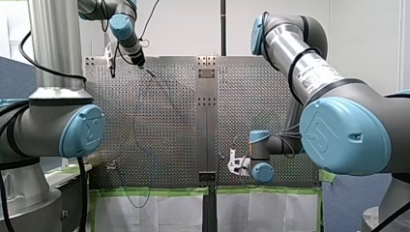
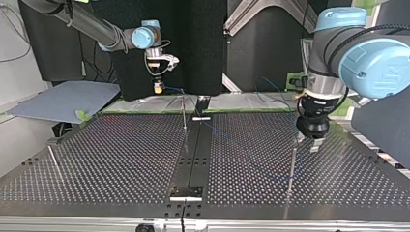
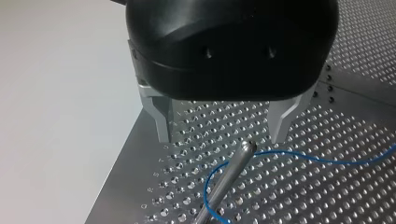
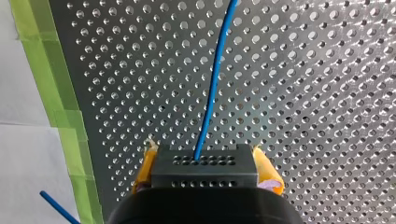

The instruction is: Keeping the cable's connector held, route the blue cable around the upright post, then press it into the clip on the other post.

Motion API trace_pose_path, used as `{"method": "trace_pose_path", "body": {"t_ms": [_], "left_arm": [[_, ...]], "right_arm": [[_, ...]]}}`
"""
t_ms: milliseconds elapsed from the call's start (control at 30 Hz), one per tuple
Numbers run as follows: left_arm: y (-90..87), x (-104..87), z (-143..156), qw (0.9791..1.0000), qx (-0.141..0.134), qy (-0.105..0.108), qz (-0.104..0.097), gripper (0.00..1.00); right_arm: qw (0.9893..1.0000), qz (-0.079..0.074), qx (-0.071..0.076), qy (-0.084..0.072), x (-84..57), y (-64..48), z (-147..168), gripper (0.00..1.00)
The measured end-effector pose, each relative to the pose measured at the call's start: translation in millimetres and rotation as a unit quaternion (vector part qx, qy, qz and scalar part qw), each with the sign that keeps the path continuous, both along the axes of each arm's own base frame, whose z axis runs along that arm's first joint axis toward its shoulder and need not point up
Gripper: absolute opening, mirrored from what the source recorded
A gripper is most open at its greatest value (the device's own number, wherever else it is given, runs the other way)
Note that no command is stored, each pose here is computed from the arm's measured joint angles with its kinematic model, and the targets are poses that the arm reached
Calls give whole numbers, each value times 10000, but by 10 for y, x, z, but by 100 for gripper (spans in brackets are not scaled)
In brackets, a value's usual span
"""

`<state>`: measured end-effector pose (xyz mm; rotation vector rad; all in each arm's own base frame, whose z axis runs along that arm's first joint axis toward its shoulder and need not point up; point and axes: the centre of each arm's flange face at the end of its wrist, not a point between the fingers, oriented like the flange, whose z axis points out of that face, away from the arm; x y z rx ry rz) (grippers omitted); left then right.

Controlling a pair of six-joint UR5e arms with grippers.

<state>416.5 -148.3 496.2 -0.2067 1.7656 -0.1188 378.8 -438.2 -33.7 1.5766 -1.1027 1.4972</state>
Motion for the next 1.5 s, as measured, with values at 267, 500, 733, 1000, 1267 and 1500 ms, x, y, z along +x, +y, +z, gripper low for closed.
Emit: {"method": "trace_pose_path", "body": {"t_ms": [267,500,733,1000,1267,1500], "left_arm": [[16,-9,0,9991,411,25,53,100],[10,-13,0,9987,507,23,67,100],[2,-15,-1,9989,469,22,60,100],[-8,-18,0,9988,478,18,42,100],[-77,-38,0,9977,671,16,-99,100],[-239,12,-58,9949,861,57,-520,100]], "right_arm": [[10000,25,0,0,9,7,-1,0],[10000,27,-4,4,10,7,0,0],[10000,26,-8,2,11,6,0,0],[10000,26,-3,8,10,8,-1,0],[10000,29,11,21,10,13,-4,0],[10000,42,10,21,21,21,-4,0]]}}
